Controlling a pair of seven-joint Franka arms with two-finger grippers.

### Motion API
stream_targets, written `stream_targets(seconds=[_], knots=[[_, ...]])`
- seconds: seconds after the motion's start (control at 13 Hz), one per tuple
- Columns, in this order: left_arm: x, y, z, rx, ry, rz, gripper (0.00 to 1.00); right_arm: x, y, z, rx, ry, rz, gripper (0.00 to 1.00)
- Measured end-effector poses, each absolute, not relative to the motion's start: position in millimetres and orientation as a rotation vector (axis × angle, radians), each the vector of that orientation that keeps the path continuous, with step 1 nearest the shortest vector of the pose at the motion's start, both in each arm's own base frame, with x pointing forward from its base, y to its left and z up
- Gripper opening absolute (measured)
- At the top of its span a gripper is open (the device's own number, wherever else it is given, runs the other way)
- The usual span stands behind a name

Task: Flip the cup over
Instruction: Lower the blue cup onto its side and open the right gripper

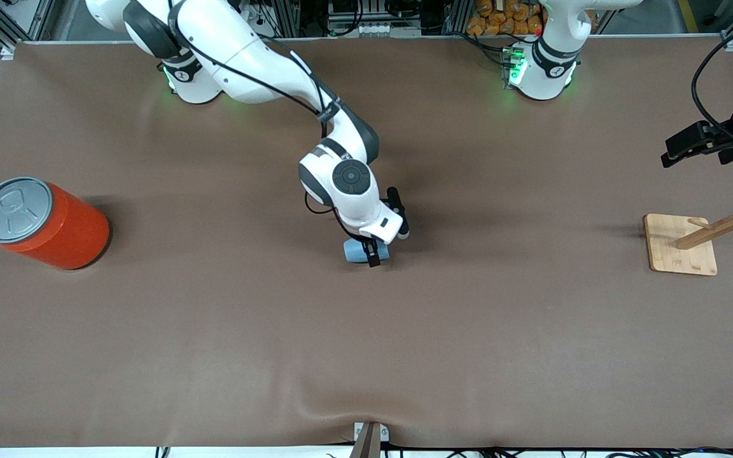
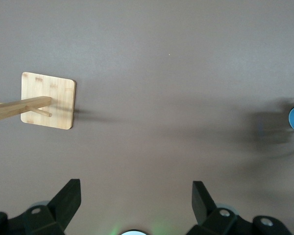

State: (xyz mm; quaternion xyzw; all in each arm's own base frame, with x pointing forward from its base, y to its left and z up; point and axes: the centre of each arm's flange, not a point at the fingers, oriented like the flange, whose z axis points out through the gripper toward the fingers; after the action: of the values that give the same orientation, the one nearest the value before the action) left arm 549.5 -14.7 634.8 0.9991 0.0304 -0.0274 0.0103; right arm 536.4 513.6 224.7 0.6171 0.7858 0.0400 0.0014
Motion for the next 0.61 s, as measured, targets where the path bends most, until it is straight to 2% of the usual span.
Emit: stream_targets(seconds=[0.38,0.61], knots=[[549.6,-15.3,634.4,3.118,0.093,-0.087,1.0,544.9,491.0,321.4,2.125,2.286,0.051,1.0],[549.5,-18.2,634.2,3.118,0.085,-0.087,1.0,585.1,427.1,388.6,2.357,2.021,0.1,1.0]])
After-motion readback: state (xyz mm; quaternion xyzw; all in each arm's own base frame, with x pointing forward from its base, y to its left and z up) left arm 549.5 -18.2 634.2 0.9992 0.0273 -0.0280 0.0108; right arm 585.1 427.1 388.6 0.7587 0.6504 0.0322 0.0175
